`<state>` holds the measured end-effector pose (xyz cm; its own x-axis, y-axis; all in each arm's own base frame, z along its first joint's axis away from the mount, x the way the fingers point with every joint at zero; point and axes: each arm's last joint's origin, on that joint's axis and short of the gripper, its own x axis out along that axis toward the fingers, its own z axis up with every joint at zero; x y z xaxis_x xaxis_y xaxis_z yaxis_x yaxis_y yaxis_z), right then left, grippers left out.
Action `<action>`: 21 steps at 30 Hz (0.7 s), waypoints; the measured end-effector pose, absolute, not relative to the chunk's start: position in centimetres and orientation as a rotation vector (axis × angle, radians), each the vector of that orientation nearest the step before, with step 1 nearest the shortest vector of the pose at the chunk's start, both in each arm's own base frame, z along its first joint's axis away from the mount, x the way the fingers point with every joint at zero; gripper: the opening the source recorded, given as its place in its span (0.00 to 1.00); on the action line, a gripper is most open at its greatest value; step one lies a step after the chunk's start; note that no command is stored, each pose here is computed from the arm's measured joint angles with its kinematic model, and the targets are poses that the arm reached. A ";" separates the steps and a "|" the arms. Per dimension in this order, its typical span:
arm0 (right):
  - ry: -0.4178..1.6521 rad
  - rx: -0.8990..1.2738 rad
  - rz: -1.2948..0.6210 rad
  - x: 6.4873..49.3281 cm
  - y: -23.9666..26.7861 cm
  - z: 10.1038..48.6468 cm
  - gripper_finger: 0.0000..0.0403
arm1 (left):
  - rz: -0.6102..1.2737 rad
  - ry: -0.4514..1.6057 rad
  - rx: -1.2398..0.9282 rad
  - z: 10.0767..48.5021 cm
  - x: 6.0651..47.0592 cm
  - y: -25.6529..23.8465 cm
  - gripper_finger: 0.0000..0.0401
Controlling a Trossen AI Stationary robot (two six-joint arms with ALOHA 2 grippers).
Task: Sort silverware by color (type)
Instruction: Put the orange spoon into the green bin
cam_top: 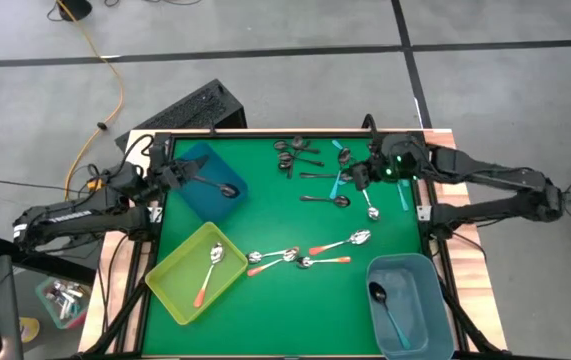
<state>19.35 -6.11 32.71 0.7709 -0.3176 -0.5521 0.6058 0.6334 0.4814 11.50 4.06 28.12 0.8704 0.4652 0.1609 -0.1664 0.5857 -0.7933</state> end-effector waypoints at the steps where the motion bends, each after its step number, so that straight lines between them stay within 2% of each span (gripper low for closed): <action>1: 0.448 0.677 -0.554 19.6 -6.5 33.1 0.41 | 0.377 -0.377 -0.873 28.1 11.6 4.1 0.17; 10: 0.527 0.499 -0.578 22.3 -9.4 34.9 0.43 | 0.346 -0.387 -0.858 28.3 12.6 4.3 0.17; 15: 0.581 0.464 -0.571 24.4 -10.2 34.5 0.50 | 0.505 -0.405 -0.858 27.8 12.8 4.8 0.17; 21: 0.678 0.378 -0.450 26.5 -9.7 33.2 0.58 | 0.489 -0.393 -0.818 27.9 12.8 4.8 0.17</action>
<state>26.53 -9.74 33.16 0.6904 -0.2721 -0.6704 0.5117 0.8387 0.1866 12.81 4.77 27.86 0.8201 0.5538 0.1443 -0.2594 0.5845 -0.7688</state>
